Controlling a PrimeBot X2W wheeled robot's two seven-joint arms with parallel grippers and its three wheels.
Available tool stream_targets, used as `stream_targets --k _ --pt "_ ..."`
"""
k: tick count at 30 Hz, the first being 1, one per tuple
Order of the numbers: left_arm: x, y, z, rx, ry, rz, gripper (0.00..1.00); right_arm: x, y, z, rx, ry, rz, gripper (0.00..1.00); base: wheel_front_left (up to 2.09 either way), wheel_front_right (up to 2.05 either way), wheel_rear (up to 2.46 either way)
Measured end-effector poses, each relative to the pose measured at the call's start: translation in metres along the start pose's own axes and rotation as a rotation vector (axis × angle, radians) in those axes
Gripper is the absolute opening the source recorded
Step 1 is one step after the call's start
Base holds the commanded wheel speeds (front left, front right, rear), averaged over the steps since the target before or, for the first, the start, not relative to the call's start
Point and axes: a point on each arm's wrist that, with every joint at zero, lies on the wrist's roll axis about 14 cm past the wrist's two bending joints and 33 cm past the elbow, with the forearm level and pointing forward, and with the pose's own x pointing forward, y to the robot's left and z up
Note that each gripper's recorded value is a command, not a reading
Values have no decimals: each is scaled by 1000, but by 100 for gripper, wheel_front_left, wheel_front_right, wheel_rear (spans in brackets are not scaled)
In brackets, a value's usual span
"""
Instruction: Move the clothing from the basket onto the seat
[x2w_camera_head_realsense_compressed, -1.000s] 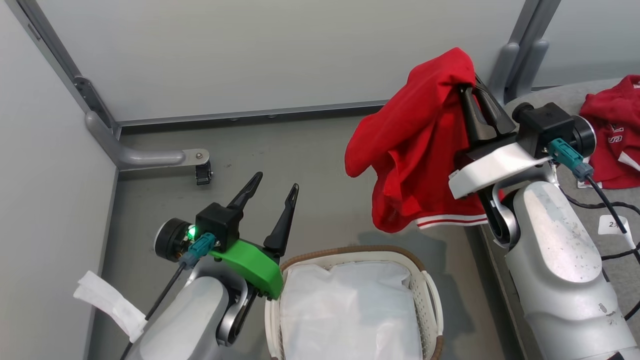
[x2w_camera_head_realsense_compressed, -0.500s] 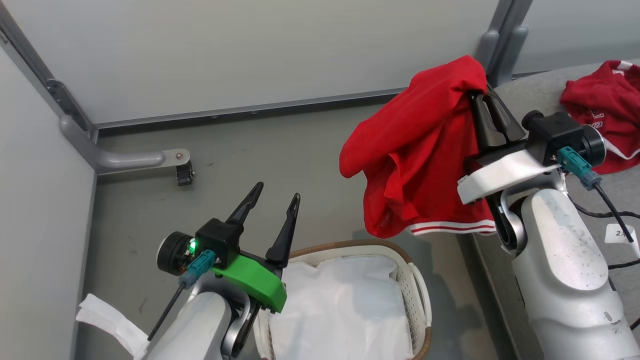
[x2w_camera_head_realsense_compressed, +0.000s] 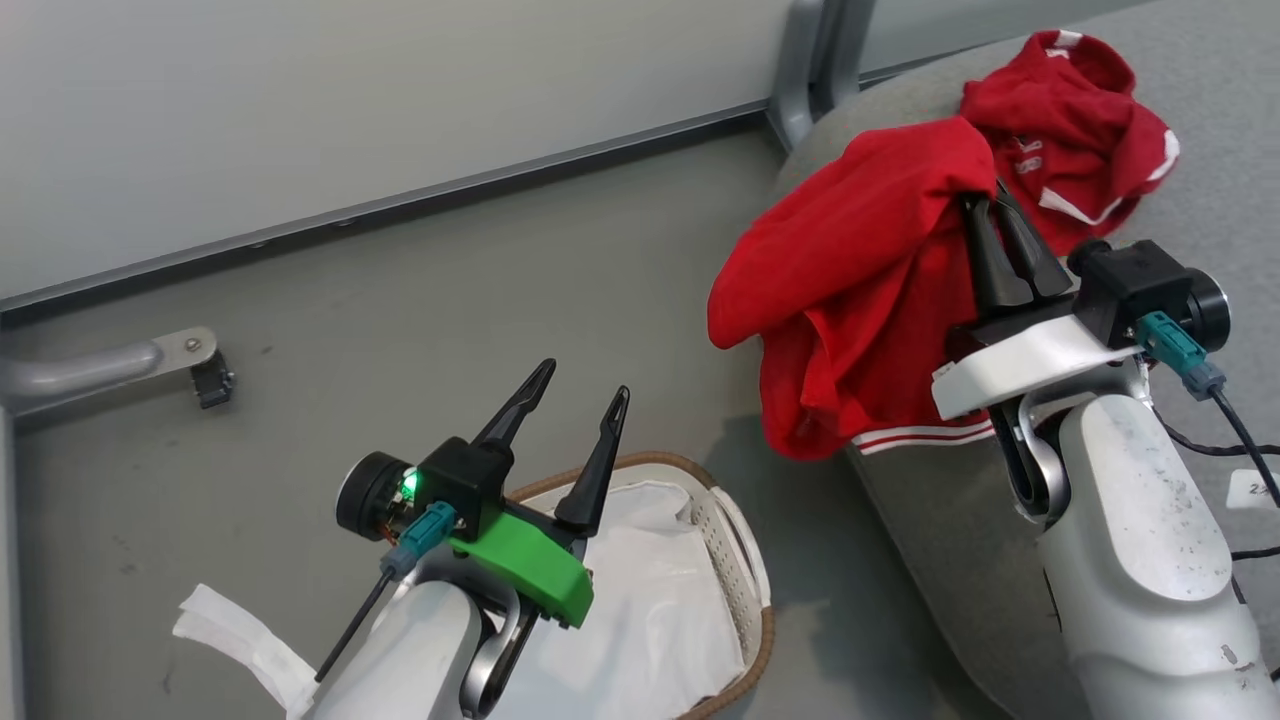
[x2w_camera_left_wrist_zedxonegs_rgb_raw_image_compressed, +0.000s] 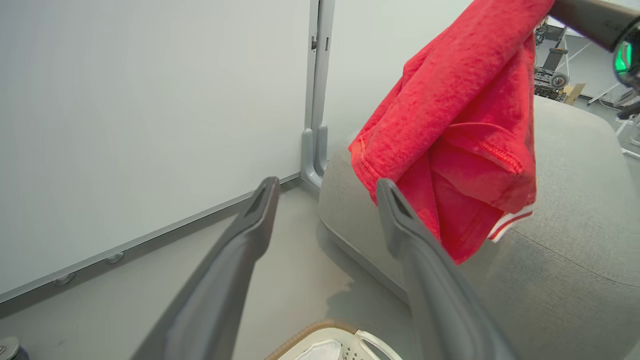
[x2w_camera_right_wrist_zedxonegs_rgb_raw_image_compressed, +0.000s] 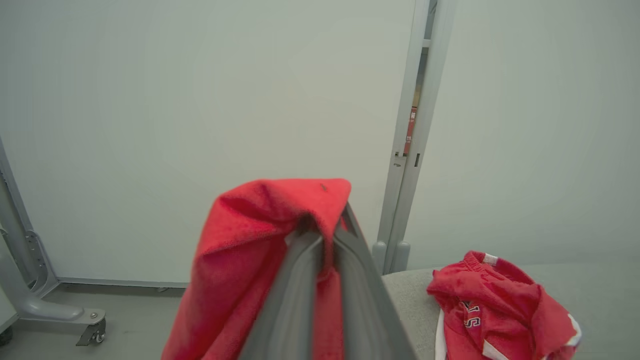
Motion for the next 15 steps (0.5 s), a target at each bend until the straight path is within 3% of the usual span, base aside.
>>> stream_targets --k 9,15 --pt "30 -37 -24 -39 44 -155 100 -34 -58 -13 -55 67 -157 0 0 0 0" --pt "38 -40 -38 -52 64 -192 100 -38 -77 -23 -83 100 -208 0 0 0 0"
